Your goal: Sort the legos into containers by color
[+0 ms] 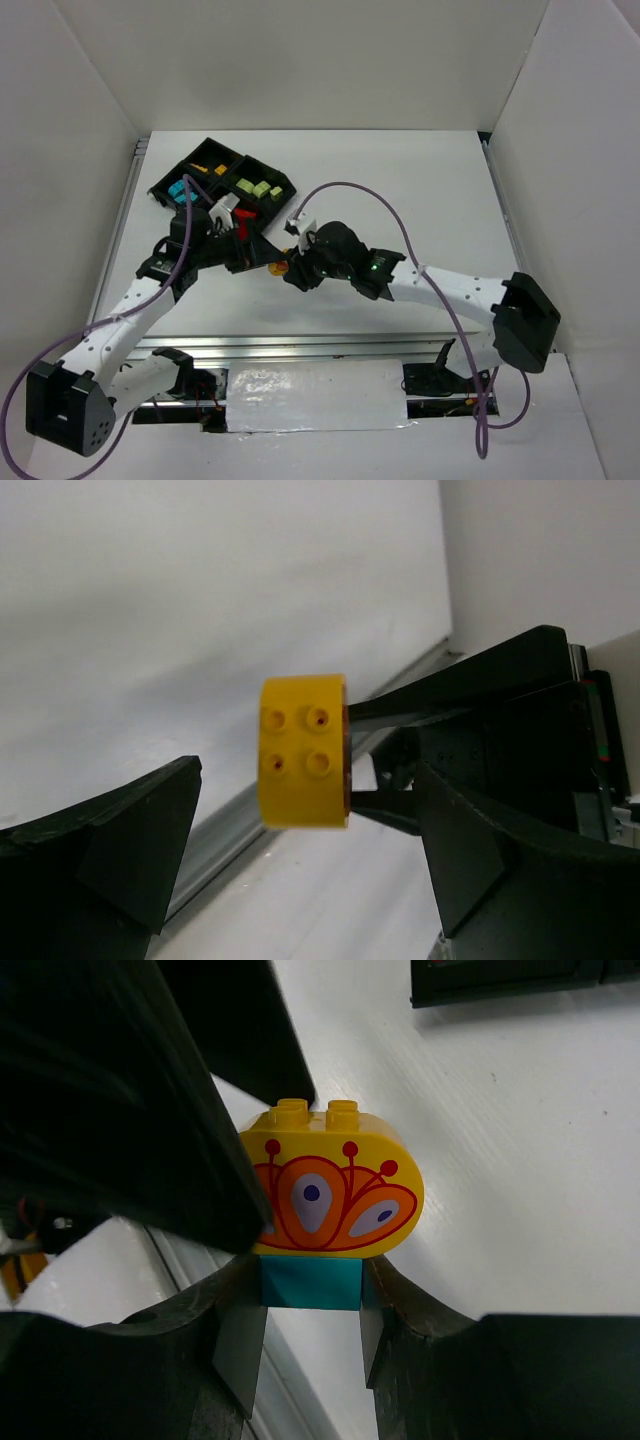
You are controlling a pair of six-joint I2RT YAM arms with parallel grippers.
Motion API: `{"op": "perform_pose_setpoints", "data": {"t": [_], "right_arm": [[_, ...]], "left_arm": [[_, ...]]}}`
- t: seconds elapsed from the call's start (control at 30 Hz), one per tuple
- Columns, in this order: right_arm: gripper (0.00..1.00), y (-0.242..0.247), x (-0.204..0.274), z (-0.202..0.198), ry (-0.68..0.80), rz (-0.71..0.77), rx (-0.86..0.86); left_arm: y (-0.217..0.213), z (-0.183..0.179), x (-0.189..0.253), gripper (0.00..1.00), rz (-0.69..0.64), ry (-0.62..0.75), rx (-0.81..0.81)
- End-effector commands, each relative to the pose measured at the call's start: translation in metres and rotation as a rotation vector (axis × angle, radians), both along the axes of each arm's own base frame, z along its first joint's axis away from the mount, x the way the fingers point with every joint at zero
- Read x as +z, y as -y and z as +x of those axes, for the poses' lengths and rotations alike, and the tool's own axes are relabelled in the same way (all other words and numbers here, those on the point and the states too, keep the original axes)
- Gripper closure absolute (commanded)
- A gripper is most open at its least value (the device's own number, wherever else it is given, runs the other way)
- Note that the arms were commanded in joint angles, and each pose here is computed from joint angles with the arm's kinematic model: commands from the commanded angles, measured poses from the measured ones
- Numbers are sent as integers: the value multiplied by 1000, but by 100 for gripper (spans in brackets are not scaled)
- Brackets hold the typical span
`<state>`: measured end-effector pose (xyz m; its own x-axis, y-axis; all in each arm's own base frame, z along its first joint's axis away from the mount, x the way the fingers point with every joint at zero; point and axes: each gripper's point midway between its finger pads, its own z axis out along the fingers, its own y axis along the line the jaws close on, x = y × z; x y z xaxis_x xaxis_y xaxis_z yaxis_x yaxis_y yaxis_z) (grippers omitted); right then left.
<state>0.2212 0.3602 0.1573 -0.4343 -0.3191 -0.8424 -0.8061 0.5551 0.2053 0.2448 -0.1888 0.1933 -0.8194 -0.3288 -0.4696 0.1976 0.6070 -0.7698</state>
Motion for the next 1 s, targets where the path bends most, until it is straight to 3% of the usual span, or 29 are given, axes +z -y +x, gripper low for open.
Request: {"op": "perform_pose_setpoints", "data": {"t": [0.0, 0.23, 0.37, 0.43, 0.53, 0.57, 0.63, 0.73, 0.97], "right_arm": [[100, -2, 34, 0, 34, 128, -67], [100, 8, 79, -16, 86, 216, -42], [100, 9, 79, -21, 83, 221, -31], [100, 8, 77, -23, 81, 217, -26], [100, 7, 72, -25, 81, 204, -21], [100, 9, 66, -26, 73, 181, -20], [100, 9, 58, -30, 67, 162, 3], [100, 13, 35, -38, 55, 101, 58], [100, 29, -10, -51, -32, -25, 70]], "left_arm": [[44, -9, 43, 1, -175, 52, -123], [64, -19, 37, 5, -200, 34, -184], [65, -18, 31, 34, -195, 22, -183], [64, -15, 29, 40, -176, 25, -171], [64, -10, 27, 60, -150, 31, -167], [63, -8, 30, 83, -142, 52, -170], [61, -3, 29, 100, -111, 67, -154], [45, 13, 31, 100, 7, 91, -62], [4, 54, 80, 100, 83, 215, 93]]}}
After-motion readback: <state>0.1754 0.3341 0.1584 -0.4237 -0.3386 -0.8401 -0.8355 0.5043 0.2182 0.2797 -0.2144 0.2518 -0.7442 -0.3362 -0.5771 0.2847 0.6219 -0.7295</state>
